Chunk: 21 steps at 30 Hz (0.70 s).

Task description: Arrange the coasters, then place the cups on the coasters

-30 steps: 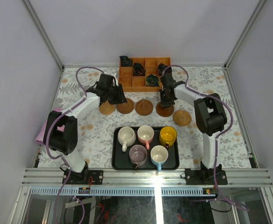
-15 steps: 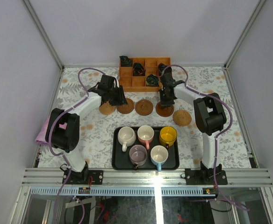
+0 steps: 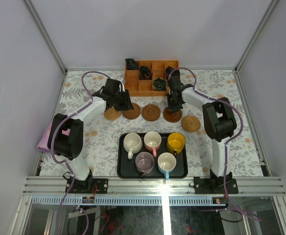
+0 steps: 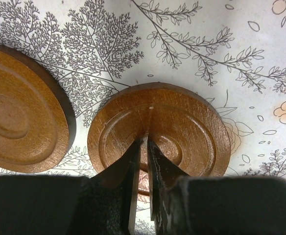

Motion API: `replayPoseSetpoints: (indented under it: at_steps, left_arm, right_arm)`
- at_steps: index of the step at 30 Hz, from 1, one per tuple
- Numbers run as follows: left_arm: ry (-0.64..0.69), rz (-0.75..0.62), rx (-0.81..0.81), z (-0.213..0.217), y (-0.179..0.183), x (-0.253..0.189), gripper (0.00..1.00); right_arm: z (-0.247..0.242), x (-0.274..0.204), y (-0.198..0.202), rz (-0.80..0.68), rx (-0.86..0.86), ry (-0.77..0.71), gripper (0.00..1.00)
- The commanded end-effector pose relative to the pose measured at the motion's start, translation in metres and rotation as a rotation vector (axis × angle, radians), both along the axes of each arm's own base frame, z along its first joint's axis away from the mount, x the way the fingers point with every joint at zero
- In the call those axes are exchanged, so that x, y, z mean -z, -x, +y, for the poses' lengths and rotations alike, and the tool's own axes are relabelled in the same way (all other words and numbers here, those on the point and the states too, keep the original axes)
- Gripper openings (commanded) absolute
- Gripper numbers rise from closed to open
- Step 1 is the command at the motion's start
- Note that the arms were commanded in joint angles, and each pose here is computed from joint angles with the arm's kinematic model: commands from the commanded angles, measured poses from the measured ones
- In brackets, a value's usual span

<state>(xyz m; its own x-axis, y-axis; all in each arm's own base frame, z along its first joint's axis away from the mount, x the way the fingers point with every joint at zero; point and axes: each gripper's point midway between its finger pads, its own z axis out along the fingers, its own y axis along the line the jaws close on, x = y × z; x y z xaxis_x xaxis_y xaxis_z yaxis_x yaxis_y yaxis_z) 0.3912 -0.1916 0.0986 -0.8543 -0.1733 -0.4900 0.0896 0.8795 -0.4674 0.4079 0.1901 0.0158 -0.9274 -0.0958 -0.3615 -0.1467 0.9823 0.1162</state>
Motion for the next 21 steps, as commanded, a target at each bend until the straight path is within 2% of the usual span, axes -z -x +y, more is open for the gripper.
replayPoseSetpoints:
  at_steps: [1,13,21]
  left_arm:
    - [0.018,-0.050,0.008,-0.002,-0.011,-0.011,0.37]
    - [0.019,-0.051,0.000,-0.001,-0.009,-0.009,0.37]
    - [0.015,-0.055,0.000,0.000,-0.009,-0.009,0.37]
  right_arm:
    - [0.000,0.004,-0.009,-0.018,-0.015,0.033,0.18]
    - [0.002,0.003,-0.021,-0.049,-0.018,0.040,0.18]
    - [0.000,-0.014,-0.022,-0.074,-0.016,0.039,0.18]
